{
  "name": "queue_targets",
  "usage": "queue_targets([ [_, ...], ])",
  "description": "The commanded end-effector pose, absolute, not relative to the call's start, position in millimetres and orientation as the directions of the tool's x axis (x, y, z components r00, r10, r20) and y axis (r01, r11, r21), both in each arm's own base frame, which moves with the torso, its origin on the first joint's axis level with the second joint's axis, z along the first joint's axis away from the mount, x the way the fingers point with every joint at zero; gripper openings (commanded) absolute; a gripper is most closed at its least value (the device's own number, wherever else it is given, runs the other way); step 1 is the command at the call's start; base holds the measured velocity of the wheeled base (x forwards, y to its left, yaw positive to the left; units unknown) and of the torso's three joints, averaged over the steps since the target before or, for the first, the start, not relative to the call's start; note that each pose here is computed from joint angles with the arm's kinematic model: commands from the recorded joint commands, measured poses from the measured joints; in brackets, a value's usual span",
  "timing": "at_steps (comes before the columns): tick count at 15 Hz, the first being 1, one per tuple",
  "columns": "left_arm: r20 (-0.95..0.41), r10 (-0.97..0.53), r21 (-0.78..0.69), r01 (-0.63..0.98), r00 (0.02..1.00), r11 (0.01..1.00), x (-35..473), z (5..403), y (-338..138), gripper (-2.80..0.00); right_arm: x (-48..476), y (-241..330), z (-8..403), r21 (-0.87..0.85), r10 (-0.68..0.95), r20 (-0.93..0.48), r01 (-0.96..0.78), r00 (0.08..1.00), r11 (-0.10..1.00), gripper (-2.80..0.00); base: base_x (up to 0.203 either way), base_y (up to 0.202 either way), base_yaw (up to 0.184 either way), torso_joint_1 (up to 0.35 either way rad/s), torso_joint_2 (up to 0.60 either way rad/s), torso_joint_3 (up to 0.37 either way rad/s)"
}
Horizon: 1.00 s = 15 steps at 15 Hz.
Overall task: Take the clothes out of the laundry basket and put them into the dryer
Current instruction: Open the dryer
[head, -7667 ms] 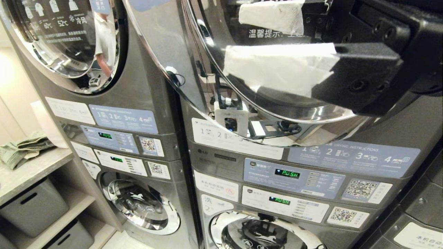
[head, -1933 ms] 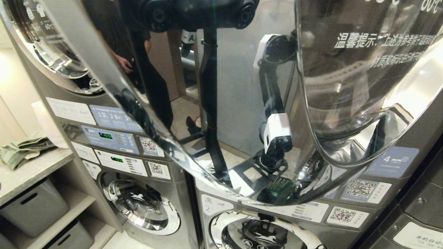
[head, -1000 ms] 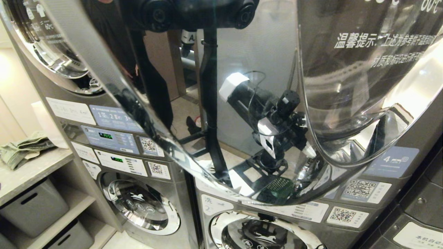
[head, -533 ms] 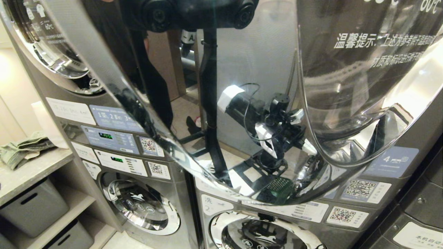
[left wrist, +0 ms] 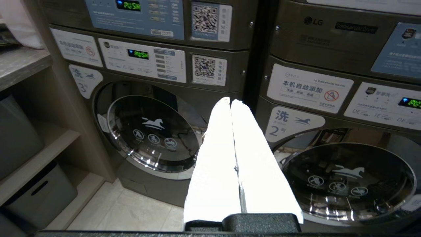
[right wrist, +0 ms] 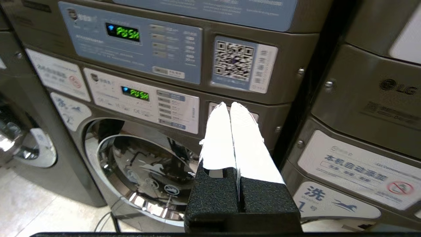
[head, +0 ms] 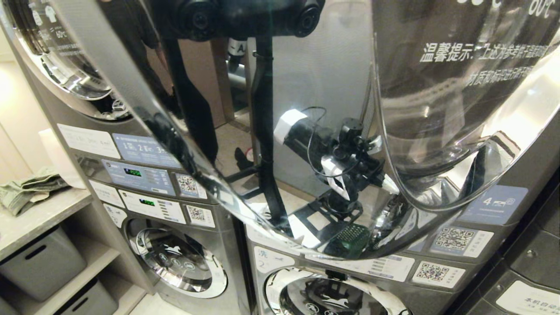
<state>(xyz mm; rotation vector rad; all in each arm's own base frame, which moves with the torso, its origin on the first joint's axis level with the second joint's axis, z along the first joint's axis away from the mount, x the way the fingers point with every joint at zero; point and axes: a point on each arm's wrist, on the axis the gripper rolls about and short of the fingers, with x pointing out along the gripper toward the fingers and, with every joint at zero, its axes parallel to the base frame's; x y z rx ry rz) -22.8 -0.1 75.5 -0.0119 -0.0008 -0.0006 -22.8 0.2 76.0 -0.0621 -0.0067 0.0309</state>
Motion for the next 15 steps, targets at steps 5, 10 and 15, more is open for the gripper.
queue_targets([
  [5, 0.001, 0.0, -0.012, 0.0, 1.0, 1.0, -22.9, 75.3, -0.1, -2.8, -22.8, -0.2, 75.2, -0.046, 0.012, -0.003, -0.012, 1.0, 0.999, -2.8, 0.003, 0.005, -0.076, 0.002, 0.0, 0.001],
  [10, 0.002, 0.0, -0.012, 0.0, 1.0, 1.0, -22.9, 75.4, -0.1, -2.8, -22.8, -0.2, 75.3, -0.034, 0.012, -0.002, -0.012, 1.0, 0.999, -2.8, 0.0, 0.007, -0.172, 0.003, 0.0, 0.004],
  [15, 0.002, -0.002, -0.012, 0.002, 1.0, 1.0, -22.9, 75.4, -0.1, -2.8, -22.8, -0.2, 75.3, -0.011, 0.011, -0.002, -0.011, 1.0, 1.0, -2.8, 0.0, 0.002, -0.04, 0.0, 0.0, 0.001],
])
